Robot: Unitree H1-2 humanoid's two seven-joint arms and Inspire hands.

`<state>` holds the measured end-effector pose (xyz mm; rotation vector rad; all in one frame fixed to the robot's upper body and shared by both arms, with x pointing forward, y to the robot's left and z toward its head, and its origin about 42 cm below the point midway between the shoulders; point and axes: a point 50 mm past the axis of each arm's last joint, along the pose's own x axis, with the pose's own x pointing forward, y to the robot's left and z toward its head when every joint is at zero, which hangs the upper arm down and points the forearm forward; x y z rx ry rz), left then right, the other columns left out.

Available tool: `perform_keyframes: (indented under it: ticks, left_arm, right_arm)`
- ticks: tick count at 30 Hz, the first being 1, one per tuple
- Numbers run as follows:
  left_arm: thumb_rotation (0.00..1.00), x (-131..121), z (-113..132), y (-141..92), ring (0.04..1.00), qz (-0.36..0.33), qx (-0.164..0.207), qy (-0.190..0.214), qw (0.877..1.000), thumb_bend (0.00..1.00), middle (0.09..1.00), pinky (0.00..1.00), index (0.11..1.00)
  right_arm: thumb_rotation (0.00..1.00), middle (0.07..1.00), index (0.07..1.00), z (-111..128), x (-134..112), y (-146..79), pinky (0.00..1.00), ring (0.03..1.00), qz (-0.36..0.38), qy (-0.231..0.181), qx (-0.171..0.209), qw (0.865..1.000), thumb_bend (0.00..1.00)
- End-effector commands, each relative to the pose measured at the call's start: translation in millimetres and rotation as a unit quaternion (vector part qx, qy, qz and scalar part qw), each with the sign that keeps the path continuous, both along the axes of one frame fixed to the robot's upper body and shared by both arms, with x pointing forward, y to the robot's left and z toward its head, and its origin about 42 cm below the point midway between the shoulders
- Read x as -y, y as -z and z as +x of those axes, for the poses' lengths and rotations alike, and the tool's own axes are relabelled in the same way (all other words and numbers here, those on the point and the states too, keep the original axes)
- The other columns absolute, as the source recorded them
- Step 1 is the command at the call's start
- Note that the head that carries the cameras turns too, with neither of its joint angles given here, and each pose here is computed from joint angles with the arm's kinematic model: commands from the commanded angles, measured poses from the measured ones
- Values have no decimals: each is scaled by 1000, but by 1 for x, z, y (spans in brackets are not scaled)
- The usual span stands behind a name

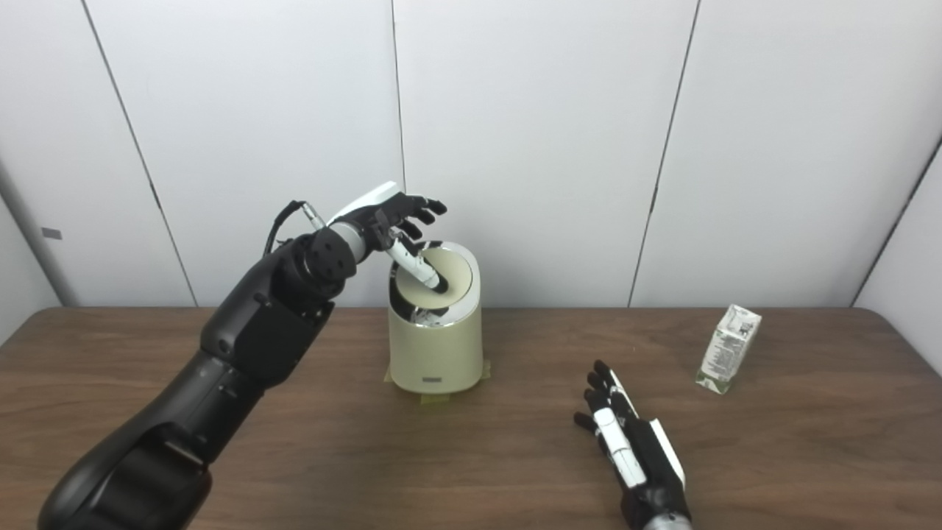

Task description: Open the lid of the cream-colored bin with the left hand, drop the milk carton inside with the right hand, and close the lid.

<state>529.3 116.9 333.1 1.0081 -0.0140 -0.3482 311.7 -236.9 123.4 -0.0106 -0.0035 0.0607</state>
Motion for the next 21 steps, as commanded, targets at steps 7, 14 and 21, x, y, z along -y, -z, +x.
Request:
perform_keyframes:
  ticks: [7,14,21]
  left_arm:
    - [0,11,1,-39,834,13,69,15,997,875,898,735,882]
    - [0,13,3,-35,822,44,85,17,995,883,916,696,879]
    - [0,15,5,-31,836,77,102,24,992,882,929,691,880]
  right_arm:
    - [835,965,972,3,1,-13,877,955,0,-12,19,1000,541]
    - [843,967,971,3,2,-14,870,960,2,-10,20,1000,540]
    - [847,964,971,2,3,-15,868,952,-2,-10,25,1000,577]
